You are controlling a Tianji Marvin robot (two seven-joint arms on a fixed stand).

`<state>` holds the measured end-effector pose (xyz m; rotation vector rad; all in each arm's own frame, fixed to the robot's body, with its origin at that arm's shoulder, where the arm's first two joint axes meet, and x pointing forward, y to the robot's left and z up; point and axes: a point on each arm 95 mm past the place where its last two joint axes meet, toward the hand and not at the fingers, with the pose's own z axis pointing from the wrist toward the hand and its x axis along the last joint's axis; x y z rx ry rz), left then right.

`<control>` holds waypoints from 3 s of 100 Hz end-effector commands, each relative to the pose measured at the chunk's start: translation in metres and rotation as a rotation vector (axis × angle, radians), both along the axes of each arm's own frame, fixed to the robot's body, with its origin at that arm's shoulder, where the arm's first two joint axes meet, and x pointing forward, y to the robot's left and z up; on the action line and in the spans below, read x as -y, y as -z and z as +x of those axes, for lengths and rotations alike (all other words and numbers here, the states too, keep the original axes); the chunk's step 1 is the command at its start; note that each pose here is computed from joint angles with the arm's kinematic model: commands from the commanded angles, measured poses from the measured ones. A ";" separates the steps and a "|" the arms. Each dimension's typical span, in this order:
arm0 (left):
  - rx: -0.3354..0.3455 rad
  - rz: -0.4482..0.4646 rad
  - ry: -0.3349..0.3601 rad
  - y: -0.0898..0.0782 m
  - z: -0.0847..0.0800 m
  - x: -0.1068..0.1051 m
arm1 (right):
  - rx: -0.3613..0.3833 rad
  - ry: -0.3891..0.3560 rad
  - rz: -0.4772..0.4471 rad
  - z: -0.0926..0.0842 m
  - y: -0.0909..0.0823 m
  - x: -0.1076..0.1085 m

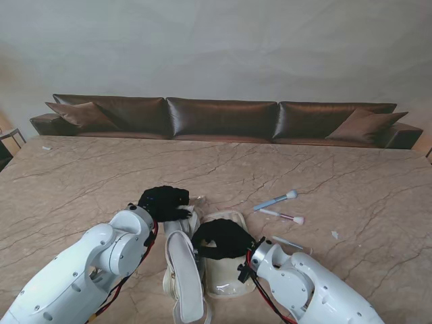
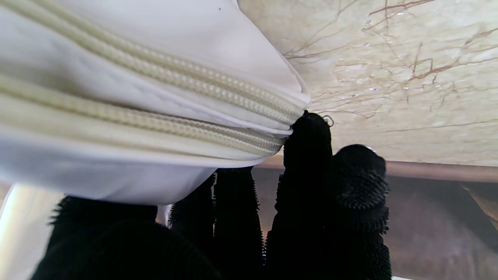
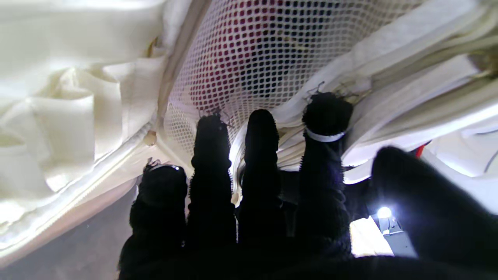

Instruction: Pack the cosmetics bag

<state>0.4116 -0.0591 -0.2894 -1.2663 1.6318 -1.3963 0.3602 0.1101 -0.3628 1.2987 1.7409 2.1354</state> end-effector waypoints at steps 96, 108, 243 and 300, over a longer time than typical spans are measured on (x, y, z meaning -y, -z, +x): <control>-0.033 -0.014 0.034 0.012 -0.014 0.013 | 0.106 0.130 0.130 0.000 0.000 0.003; -0.032 -0.019 0.035 0.013 -0.014 0.013 | 0.109 0.140 0.115 -0.001 -0.003 0.007; 0.022 -0.252 -0.216 -0.011 -0.116 -0.041 | 0.117 0.352 0.059 -0.005 0.001 0.054; -0.046 -0.318 -0.152 0.006 -0.159 -0.010 | 0.105 0.373 0.049 -0.001 0.010 0.057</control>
